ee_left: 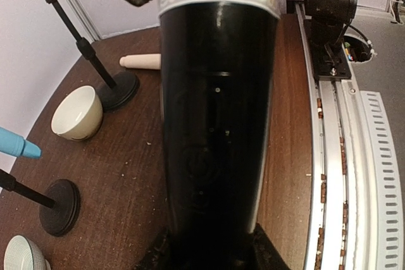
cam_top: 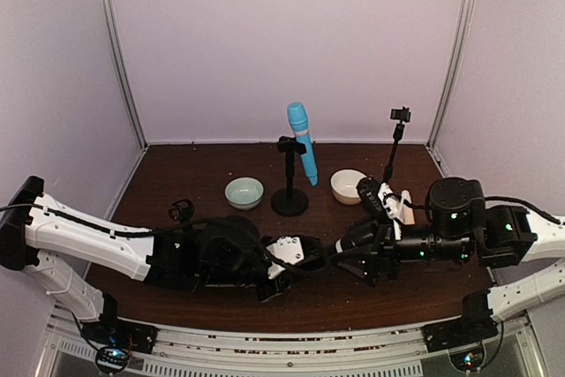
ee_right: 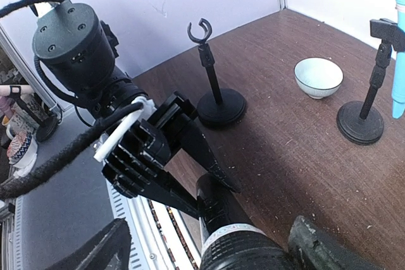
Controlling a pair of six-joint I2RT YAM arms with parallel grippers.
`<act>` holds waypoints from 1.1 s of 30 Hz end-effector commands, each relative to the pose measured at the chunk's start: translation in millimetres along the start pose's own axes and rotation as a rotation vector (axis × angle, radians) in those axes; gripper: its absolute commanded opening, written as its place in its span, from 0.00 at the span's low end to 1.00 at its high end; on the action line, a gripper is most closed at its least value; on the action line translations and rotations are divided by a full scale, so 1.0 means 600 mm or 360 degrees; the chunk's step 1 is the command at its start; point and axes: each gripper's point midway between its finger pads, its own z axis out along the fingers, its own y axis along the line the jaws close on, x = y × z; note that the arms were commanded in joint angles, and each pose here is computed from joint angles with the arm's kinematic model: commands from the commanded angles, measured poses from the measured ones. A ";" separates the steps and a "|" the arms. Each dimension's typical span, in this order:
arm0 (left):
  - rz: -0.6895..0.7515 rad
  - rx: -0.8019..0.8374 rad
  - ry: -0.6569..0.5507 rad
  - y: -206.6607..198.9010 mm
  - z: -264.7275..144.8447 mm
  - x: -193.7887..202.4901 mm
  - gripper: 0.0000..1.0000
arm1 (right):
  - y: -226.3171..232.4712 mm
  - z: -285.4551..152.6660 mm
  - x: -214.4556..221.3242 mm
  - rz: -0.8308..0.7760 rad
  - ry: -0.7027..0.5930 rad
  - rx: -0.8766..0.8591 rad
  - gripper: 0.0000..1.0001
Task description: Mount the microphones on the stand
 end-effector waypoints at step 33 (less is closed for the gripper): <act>-0.0325 -0.0852 0.0109 0.162 -0.176 0.024 0.66 | -0.086 0.005 0.017 0.0062 0.0078 0.0242 0.00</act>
